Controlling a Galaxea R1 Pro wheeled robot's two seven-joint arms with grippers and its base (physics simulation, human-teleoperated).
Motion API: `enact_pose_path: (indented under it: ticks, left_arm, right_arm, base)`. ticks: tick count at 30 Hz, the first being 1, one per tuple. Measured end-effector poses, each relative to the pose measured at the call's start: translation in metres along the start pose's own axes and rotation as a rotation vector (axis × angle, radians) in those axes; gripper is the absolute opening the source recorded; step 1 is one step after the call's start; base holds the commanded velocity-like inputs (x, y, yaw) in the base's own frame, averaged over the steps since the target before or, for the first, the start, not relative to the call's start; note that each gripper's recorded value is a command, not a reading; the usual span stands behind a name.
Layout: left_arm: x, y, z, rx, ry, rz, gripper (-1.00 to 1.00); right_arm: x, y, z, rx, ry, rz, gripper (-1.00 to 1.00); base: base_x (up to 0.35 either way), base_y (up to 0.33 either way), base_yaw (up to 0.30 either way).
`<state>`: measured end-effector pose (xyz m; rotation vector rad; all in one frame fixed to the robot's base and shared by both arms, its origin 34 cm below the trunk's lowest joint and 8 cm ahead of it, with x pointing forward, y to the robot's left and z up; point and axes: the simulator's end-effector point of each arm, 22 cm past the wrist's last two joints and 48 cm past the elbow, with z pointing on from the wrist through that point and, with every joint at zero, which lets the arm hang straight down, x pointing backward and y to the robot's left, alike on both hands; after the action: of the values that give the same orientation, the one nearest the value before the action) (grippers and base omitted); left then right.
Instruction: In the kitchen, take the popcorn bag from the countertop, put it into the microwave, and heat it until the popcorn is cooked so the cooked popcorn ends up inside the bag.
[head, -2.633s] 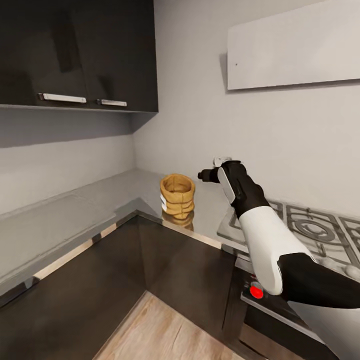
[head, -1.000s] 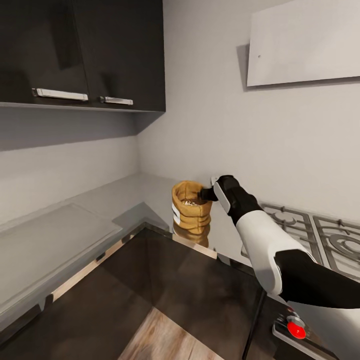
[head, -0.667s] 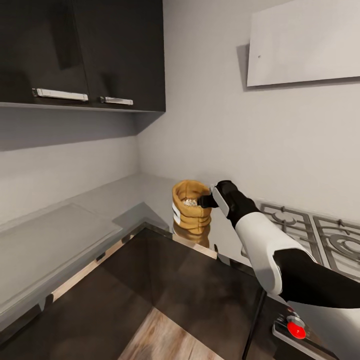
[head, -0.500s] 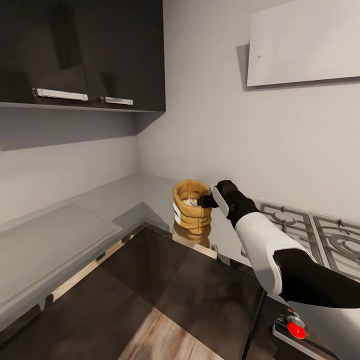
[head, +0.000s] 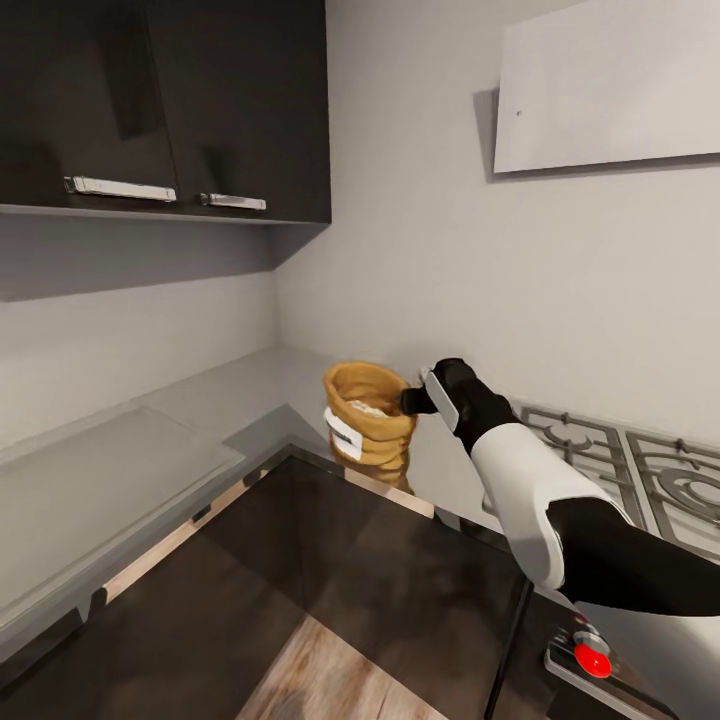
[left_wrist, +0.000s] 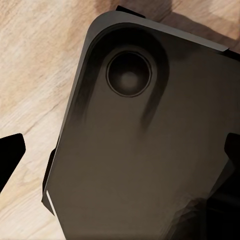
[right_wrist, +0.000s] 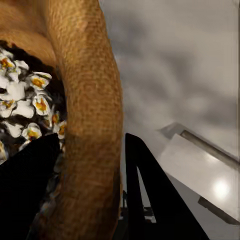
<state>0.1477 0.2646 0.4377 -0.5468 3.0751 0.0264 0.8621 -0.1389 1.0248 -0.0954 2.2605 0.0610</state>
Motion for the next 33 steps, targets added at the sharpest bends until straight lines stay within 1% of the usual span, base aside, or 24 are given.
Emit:
enact_pose_path:
  ticks: [1,2,3,4,7,11,12,18,24,26,27,28,29,30,31,32,33]
  left_arm:
    - [0.000,0.000,0.000,0.000,0.000,0.000,1.00]
    - [0.000,0.000,0.000,0.000,0.000,0.000,1.00]
    - [0.000,0.000,0.000,0.000,0.000,0.000,1.00]
    - [0.000,0.000,0.000,0.000,0.000,0.000,1.00]
    - [0.000,0.000,0.000,0.000,0.000,0.001,1.00]
    - [0.000,0.000,0.000,0.000,0.000,0.001,1.00]
    - [0.000,0.000,0.000,0.000,0.000,0.001,1.00]
    - [0.000,0.000,0.000,0.000,0.001,0.000,1.00]
    - [0.000,-0.001,0.000,0.000,-0.001,-0.004,1.00]
    - [0.000,-0.001,0.000,-0.001,0.000,-0.004,1.00]
    - [0.000,-0.001,0.000,-0.001,0.000,-0.005,1.00]
    - [0.000,-0.001,0.000,-0.001,0.000,-0.006,1.00]
    - [0.000,-0.001,0.000,-0.001,0.000,-0.006,1.00]
    - [0.000,-0.001,0.000,-0.001,0.000,-0.007,1.00]
    - [0.000,-0.001,0.000,-0.002,0.000,-0.007,1.00]
    - [0.000,-0.001,0.000,-0.002,0.000,-0.007,1.00]
    - [0.000,0.000,0.000,-0.002,0.000,-0.007,1.00]
  right_arm:
    - [-0.008,0.001,-0.004,-0.004,-0.020,0.003,-1.00]
    - [-0.031,-0.001,-0.017,-0.001,-0.079,0.004,-1.00]
    - [-0.052,-0.001,-0.031,-0.006,-0.133,0.011,-1.00]
    - [-0.073,-0.001,-0.051,-0.010,-0.173,0.011,-1.00]
    - [-0.088,-0.001,-0.071,-0.013,-0.201,0.011,-1.00]
    - [-0.091,-0.002,-0.089,-0.013,-0.180,0.005,-1.00]
    - [-0.095,-0.003,-0.093,-0.014,-0.192,0.007,-1.00]
    - [-0.098,-0.003,-0.095,-0.013,-0.201,0.010,-1.00]
    - [-0.094,-0.005,-0.091,-0.007,-0.188,0.012,-1.00]
    - [-0.093,-0.010,-0.090,0.014,-0.185,0.012,-1.00]
    - [-0.091,-0.016,-0.089,0.041,-0.181,0.014,-1.00]
    - [-0.089,-0.027,-0.087,0.090,-0.172,0.017,-1.00]
    - [-0.087,-0.036,-0.087,0.126,-0.166,0.028,-1.00]
    - [-0.084,-0.049,-0.086,0.154,-0.159,0.058,-1.00]
    - [-0.079,-0.065,-0.085,0.171,-0.144,0.118,-1.00]
    - [-0.075,-0.077,-0.084,0.183,-0.133,0.165,-1.00]
    - [-0.073,-0.082,-0.083,0.191,-0.128,0.184,-1.00]
  base:
    - [0.000,0.000,0.000]
    - [0.000,0.000,0.000]
    - [0.000,0.000,0.000]
    - [0.000,0.000,0.000]
    - [0.000,0.000,0.000]
    - [0.000,0.000,0.000]
    - [0.000,0.000,0.000]
    - [-0.006,0.000,0.000]
    - [-0.302,0.000,0.000]
    - [-0.344,0.000,0.000]
    - [-0.344,0.000,0.000]
    - [-0.344,0.000,0.000]
    - [-0.344,0.000,0.000]
    - [-0.344,0.000,0.000]
    - [-0.344,0.000,0.000]
    - [-0.344,0.000,0.000]
    - [-0.344,0.000,0.000]
